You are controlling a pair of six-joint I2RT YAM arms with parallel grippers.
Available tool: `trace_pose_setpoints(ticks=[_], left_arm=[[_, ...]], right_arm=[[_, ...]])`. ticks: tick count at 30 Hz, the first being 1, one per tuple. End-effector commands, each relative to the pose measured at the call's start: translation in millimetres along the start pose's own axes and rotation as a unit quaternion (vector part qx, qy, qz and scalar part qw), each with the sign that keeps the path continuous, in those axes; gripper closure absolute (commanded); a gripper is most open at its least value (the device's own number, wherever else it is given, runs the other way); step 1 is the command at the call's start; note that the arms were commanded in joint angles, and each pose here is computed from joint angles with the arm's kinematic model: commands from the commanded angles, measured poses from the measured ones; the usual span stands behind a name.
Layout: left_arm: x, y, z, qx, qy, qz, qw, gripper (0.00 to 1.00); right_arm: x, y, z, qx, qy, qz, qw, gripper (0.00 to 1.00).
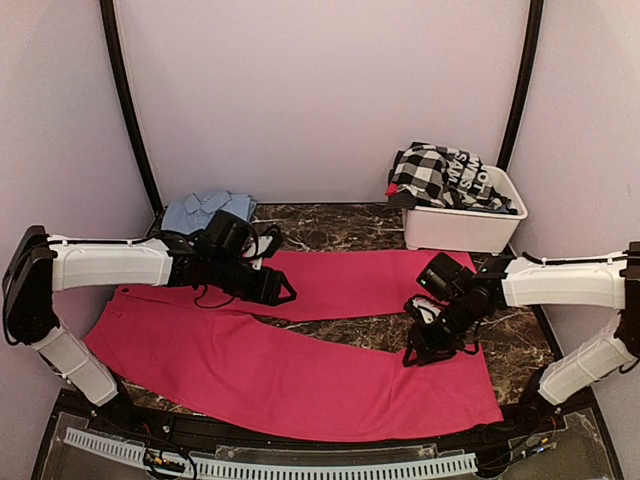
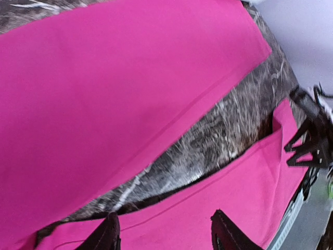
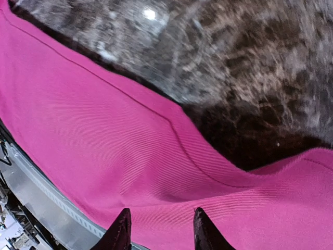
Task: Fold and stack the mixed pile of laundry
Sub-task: Smooth out the flattened T-shirt at the center of the board.
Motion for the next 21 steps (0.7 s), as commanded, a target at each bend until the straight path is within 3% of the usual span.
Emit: trace_pose_setpoints(ticks=[1, 15, 21], left_arm=[[-22.5, 28.1, 54.9, 0.092, 0.024, 0.027, 0.995, 0.43], [-6.3, 37.7, 106.3, 0.138, -0.011, -0.002, 0.990, 0.57], [2.2, 19.5, 99.6, 0.115, -0.008, -0.045, 0.992, 0.47]], right_arm=[[-13.0, 15.1, 4.2, 0.009, 0.044, 0.019, 0.999, 0.64], [-47.4, 55.9, -30.0, 0.049, 0.031, 0.119, 0.991, 0.73], [-68.4, 45.6, -52.3, 0.040, 0.070, 0.130, 0.988, 0.72]])
Point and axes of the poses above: each gripper's point midway between its finger pads, its own y axis out along the fingers, its own x axis along the line the jaws close on, z = x × y, the point moved 3 cm from there along -y, back along the fingers, and after that the axes turned 10 degrees about y, right-handed, at the moved point
